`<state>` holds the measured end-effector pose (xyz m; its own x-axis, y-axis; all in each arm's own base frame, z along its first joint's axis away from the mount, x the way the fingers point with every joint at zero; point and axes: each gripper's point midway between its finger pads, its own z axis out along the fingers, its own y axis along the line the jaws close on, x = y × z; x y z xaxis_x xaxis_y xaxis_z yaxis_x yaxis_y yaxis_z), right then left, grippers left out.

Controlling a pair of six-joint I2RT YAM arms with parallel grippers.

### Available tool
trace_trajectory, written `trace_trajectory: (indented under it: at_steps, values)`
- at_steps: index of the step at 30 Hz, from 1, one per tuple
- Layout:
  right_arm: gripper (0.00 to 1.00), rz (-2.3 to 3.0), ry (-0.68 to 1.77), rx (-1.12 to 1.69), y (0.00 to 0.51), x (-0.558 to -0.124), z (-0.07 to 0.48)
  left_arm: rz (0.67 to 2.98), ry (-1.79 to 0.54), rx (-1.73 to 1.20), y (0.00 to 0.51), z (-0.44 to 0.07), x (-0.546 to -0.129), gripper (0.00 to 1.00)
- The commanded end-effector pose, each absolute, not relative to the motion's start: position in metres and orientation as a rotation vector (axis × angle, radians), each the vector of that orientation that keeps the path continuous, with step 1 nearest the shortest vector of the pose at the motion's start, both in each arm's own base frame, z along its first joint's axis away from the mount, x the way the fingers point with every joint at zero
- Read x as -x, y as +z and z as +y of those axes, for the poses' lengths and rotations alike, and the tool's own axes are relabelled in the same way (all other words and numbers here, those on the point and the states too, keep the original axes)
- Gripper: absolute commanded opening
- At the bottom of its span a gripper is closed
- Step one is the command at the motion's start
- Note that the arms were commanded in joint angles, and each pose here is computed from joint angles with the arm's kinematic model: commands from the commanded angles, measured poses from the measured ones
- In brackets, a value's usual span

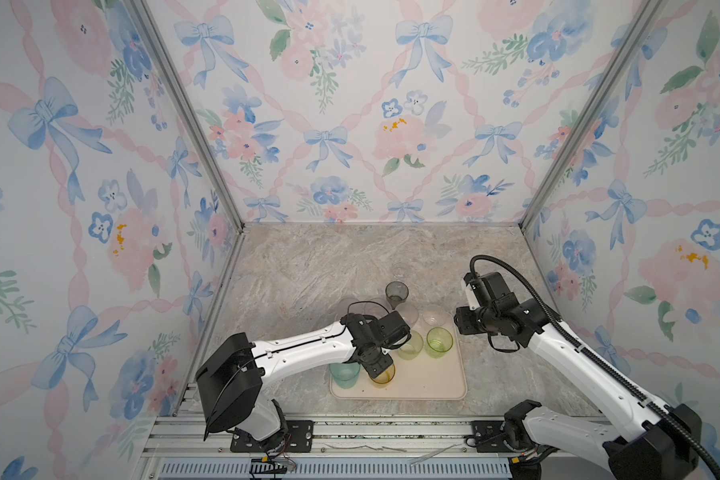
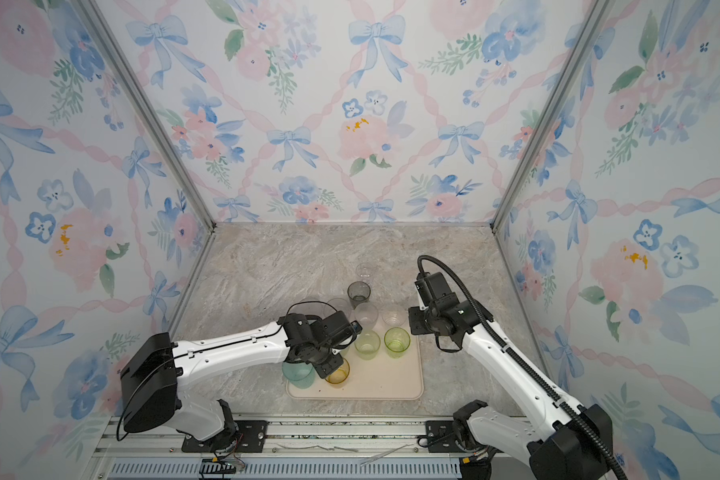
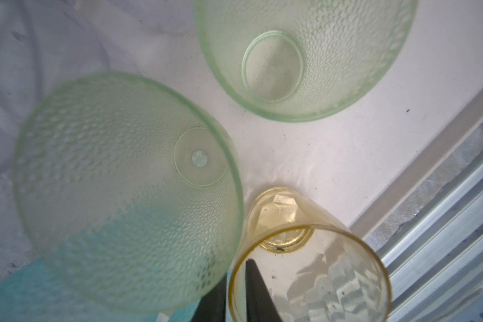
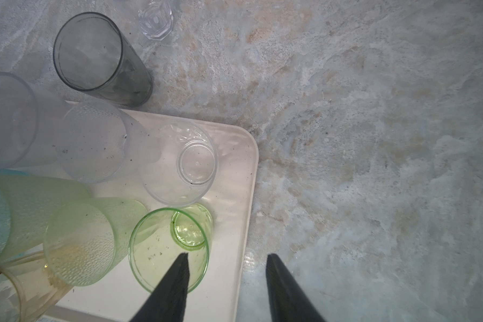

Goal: Place the glasses into the tray
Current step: 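Lower the amber cup onto the tray's nearest row and open the left gripper, then move the left gripper back over the grey smoky cup on the table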

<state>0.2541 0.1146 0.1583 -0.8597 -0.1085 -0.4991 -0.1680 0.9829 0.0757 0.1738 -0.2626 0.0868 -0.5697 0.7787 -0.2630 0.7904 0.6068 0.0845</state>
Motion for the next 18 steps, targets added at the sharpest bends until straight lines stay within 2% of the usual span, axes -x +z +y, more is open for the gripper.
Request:
trace_trajectory:
  at_steps: [1,9,15,18]
  values:
    - [0.49,2.626,0.130,0.203,0.155,-0.250,0.112,2.567,-0.052,-1.271,0.087,-0.259,-0.176,0.18]
    - [0.49,2.624,0.132,0.202,0.156,-0.251,0.112,2.508,-0.193,-1.262,0.115,-0.271,-0.170,0.20]
    - [0.49,2.621,0.131,0.210,0.158,-0.253,0.114,2.371,-0.322,-1.211,0.170,-0.283,-0.176,0.21]
    - [0.49,2.619,0.132,0.214,0.158,-0.254,0.115,2.302,-0.321,-1.130,0.202,-0.284,-0.195,0.21]
